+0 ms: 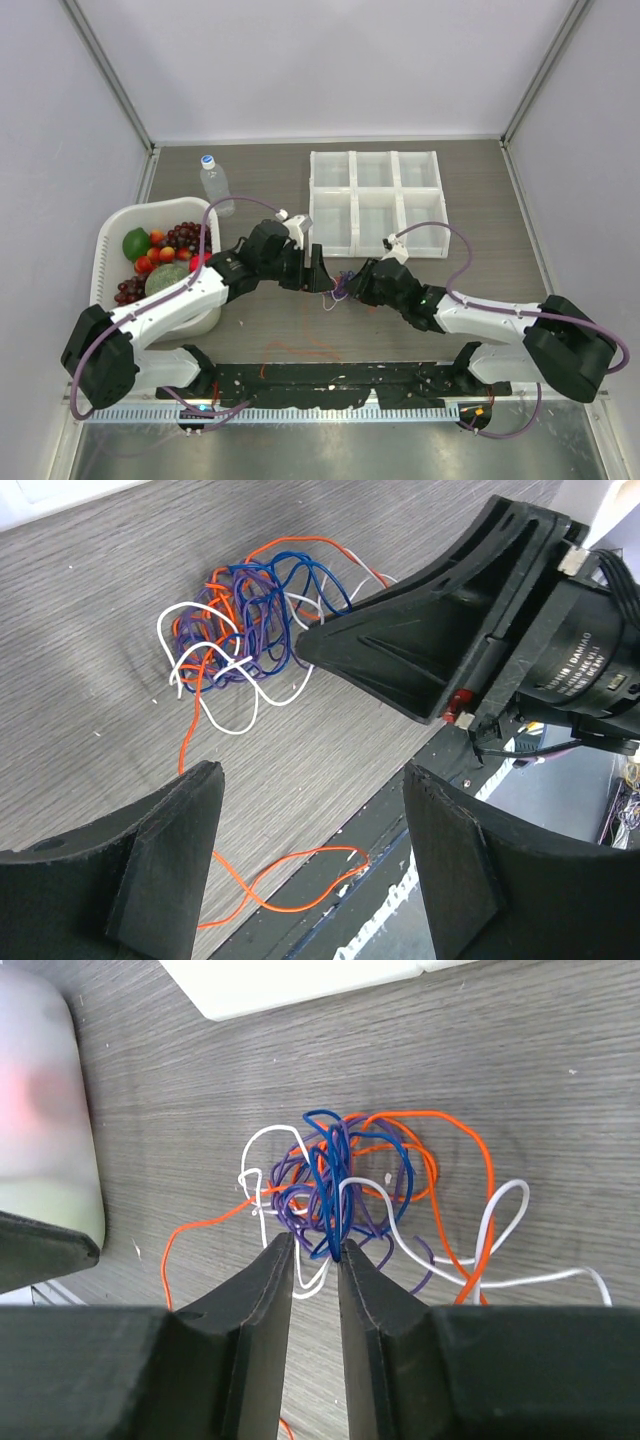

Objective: Untangle the cables

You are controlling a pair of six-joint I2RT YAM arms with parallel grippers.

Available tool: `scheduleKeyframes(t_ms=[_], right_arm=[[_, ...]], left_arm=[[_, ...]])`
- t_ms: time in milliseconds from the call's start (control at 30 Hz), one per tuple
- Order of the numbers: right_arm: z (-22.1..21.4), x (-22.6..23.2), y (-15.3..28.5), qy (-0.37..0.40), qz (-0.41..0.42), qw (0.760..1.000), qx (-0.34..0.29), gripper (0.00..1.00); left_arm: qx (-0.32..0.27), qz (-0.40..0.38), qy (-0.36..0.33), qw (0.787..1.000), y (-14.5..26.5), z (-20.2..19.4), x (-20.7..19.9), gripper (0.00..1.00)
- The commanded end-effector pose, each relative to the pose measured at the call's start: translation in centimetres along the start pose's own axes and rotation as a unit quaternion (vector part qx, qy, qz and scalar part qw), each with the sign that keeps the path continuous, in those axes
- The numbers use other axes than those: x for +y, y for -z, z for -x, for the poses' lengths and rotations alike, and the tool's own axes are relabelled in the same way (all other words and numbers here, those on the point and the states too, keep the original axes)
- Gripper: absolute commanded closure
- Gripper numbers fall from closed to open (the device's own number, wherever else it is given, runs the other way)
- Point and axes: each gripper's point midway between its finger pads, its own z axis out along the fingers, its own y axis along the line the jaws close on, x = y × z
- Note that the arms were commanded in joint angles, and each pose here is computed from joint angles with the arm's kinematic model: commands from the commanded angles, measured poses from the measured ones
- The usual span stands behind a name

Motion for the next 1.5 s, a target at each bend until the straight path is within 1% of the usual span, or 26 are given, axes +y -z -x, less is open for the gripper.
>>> scheduleKeyframes(t_ms=[0,67,100,133,167,200,233,267,367,467,500,567,667,733,933,967,1033,1100,1200,1333,1400,1467], right_arm=[[1.8,1.3,-1.1,-0.020,0.032,0.998,-0.040,0.72],[1.8,1.1,-1.4,-0.020,0.029,0.999,-0.038,0.75],[1.8,1.1,-1.4,-0.018,0.031,0.999,-0.038,0.80],[1.8,1.1,-1.4,-0.017,0.032,0.999,-0.039,0.87],[1.8,1.2,-1.3,-0.015,0.036,0.999,-0.039,0.91],[1.7,1.0,-1.2,-0.013,0.032,0.999,-0.035,0.98],[1.8,1.4,-0.8,-0.010,0.040,0.999,-0.034,0.99],[1.5,1.3,-0.6,-0.009,0.041,0.999,-0.029,0.99],[1.0,2.6,0.9,0.003,0.089,0.996,-0.014,0.99],[0.8,3.8,2.6,0.014,0.138,0.990,-0.010,0.99],[0.4,4.3,3.2,0.017,0.155,0.988,0.002,0.99],[0.3,4.5,3.7,0.020,0.167,0.986,0.004,0.99],[0.0,5.1,4.2,0.025,0.186,0.982,0.011,0.99],[-0.2,5.5,4.4,0.029,0.198,0.980,0.017,0.99],[-0.3,7.1,5.0,0.022,0.234,0.972,0.027,0.99],[-0.3,7.6,5.2,0.018,0.245,0.969,0.030,0.99],[-0.2,8.3,5.7,0.009,0.262,0.965,0.033,0.99],[-0.1,9.3,6.3,0.000,0.284,0.958,0.037,0.99],[0.5,10.9,7.6,-0.016,0.314,0.949,0.037,0.99],[1.6,14.1,10.6,-0.011,0.355,0.934,0.033,0.99],[2.1,15.8,12.5,-0.003,0.381,0.924,0.037,0.99],[2.9,17.5,14.4,0.006,0.402,0.915,0.036,0.99]], left_arm=[[-0.009,-0.029,-0.004,1.000,-0.3,0.6,-1.1,0.24],[-0.009,-0.029,-0.004,1.000,-0.1,0.6,-1.1,0.23],[-0.010,-0.026,-0.003,1.000,-0.2,0.6,-1.0,0.23],[-0.010,-0.025,-0.005,1.000,-0.1,0.5,-1.0,0.23],[-0.009,-0.019,-0.006,1.000,-0.2,0.5,-0.7,0.23],[-0.008,-0.011,-0.005,1.000,-0.3,0.4,-0.4,0.22],[-0.006,-0.005,-0.005,1.000,-0.4,0.3,-0.1,0.22],[-0.001,0.001,-0.003,1.000,-0.7,0.2,0.2,0.20],[0.030,0.026,-0.001,0.999,-1.9,-0.2,1.2,0.16],[0.048,0.055,-0.002,0.997,-3.1,-0.3,2.3,0.16],[0.051,0.055,-0.003,0.997,-3.5,-0.3,2.4,0.16],[0.062,0.039,0.001,0.997,-4.3,-0.5,2.0,0.17],[0.078,-0.005,0.015,0.997,-5.3,-1.1,0.9,0.14],[0.085,-0.006,0.020,0.996,-5.8,-1.5,1.1,0.13],[0.076,-0.030,0.030,0.996,-6.2,-1.6,0.6,0.07],[0.076,-0.035,0.036,0.996,-6.4,-1.8,0.5,0.04],[0.075,-0.037,0.046,0.995,-6.9,-2.0,0.7,0.04],[0.077,-0.029,0.058,0.995,-7.7,-2.4,1.3,0.04],[0.066,0.019,0.074,0.995,-8.6,-2.7,3.6,0.04],[0.048,0.069,0.107,0.991,-9.0,-2.7,6.7,0.06],[0.041,0.081,0.130,0.987,-8.7,-2.7,8.0,0.12],[0.022,0.087,0.138,0.986,-8.5,-2.1,8.9,0.19]])
